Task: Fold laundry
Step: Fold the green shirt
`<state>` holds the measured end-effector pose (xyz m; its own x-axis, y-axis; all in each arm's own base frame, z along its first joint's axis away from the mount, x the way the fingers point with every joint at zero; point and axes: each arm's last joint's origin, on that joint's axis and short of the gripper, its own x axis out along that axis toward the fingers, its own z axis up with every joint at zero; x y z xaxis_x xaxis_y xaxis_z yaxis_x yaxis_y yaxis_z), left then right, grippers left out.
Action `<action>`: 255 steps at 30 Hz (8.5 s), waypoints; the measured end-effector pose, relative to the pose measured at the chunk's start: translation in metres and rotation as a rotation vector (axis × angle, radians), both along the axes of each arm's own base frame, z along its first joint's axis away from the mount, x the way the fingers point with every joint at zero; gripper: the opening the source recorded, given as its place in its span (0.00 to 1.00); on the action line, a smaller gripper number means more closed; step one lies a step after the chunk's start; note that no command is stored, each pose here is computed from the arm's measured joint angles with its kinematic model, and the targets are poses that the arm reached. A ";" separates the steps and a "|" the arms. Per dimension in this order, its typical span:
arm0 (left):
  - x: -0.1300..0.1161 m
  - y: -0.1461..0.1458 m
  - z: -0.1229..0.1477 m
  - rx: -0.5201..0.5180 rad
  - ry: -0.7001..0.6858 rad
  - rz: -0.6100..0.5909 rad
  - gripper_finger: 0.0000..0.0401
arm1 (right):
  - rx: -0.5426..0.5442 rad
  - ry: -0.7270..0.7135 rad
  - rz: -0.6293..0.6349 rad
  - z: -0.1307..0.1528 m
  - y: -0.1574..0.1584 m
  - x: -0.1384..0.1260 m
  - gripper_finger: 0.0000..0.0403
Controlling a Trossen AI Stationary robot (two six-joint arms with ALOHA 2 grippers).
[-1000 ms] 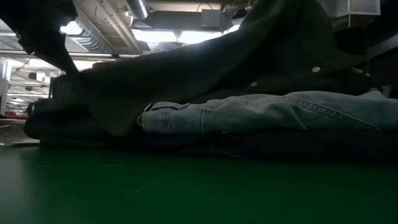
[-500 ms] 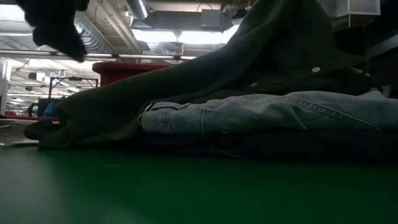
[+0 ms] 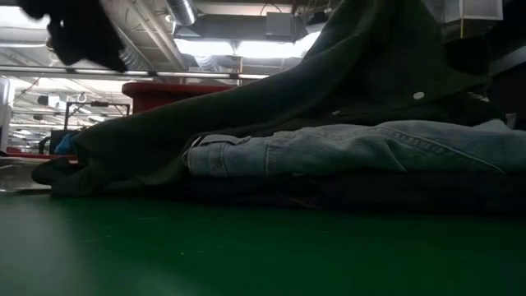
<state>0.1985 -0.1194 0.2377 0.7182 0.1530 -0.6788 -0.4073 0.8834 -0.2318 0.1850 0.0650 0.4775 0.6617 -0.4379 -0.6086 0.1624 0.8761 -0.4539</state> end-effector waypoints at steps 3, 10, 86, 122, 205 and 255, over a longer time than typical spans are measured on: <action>0.011 -0.008 -0.020 0.042 0.059 -0.003 0.43 | 0.000 0.000 0.000 0.000 0.000 0.000 0.02; 0.029 -0.012 -0.061 0.184 0.167 0.052 0.43 | 0.003 0.001 0.002 0.000 0.000 0.000 0.02; -0.068 0.101 0.211 0.442 -0.085 0.424 0.00 | -0.271 -0.275 -0.271 0.031 -0.036 -0.059 0.02; -0.113 0.148 0.271 0.571 -0.438 0.502 0.00 | -0.414 -0.360 -0.231 0.077 -0.095 -0.074 0.02; -0.021 -0.141 0.032 -0.103 0.393 -0.053 0.00 | 0.514 0.745 -0.134 -0.158 0.174 -0.047 0.02; -0.047 -0.086 -0.070 0.086 0.514 0.292 0.36 | 0.254 0.866 -0.124 -0.206 0.072 0.008 0.42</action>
<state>0.1511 -0.2055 0.1681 0.2208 0.3647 -0.9046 -0.6774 0.7246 0.1268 0.1925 0.1367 0.2716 -0.1150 -0.2603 -0.9587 -0.0453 0.9654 -0.2567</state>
